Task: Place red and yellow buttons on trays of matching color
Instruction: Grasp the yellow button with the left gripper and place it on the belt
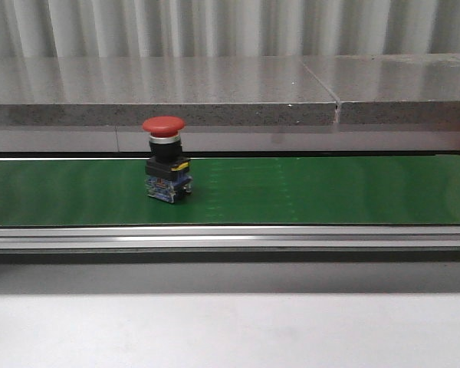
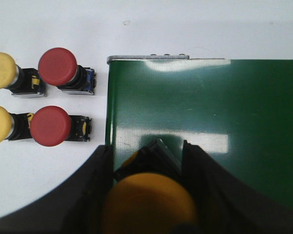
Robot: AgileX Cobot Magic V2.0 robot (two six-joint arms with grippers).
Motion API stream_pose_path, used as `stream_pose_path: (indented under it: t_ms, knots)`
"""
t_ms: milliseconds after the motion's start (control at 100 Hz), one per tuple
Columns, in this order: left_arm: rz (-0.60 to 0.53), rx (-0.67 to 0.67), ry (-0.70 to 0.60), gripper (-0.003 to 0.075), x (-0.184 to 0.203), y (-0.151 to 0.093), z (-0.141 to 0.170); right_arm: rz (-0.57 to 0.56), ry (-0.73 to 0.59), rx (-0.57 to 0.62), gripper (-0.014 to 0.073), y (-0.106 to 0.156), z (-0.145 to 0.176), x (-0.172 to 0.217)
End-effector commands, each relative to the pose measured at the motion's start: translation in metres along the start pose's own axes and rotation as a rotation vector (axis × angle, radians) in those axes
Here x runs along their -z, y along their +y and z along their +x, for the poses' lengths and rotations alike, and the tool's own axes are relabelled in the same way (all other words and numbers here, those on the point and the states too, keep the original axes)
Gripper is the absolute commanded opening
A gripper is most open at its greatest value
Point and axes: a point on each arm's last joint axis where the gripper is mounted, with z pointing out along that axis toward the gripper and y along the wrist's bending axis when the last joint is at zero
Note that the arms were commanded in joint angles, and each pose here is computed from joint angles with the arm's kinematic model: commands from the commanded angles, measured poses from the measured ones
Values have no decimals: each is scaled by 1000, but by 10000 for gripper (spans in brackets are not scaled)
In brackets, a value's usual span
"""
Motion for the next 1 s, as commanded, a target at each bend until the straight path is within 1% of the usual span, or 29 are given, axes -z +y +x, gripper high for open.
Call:
stream_pose_path:
  t_ms: [0,190,460,650,700,750,820,860,870,890,900,910,940,960,990]
  knots:
    - [-7,-14,-102,-20,7,-1,-13,9,-99,13,-67,-1,-14,4]
    - [-7,-16,-90,-20,-9,-1,-17,9,-99,13,-67,-1,-14,4]
    - [-6,-20,-29,-20,-27,-1,-14,9,-99,13,-67,-1,-14,4]
    - [-5,-20,-12,-17,-30,-2,-13,9,-99,13,-67,-1,-14,4]
    - [-5,-20,-13,1,-30,-2,-14,9,-99,13,-67,-1,-14,4]
    - [-5,-20,-13,50,-30,-2,-14,9,-99,13,-67,-1,-14,4]
    - [-6,-20,-11,177,-29,-2,-14,9,-99,13,-67,-1,-14,4]
    - [-5,-21,-6,283,-29,-2,-14,9,-99,13,-67,-1,-14,4]
    - [-5,-21,-6,321,-28,-2,-15,9,-99,13,-67,-1,-14,4]
    - [-5,-21,-6,362,-28,-2,-15,9,-99,13,-67,-1,-14,4]
    - [-3,-19,-6,402,-28,-2,-15,9,-99,13,-67,-1,-14,4]
    - [-3,-19,-4,422,-28,-2,-15,9,-99,13,-67,-1,-14,4]
    - [-1,-17,-3,518,-27,-2,-15,9,-99,13,-67,-1,-14,4]
    - [2,-14,1,553,-27,-2,-15,9,-99,13,-67,-1,-14,4]
    - [3,-12,-3,627,-25,-2,-17,9,-99,13,-67,-1,-14,4]
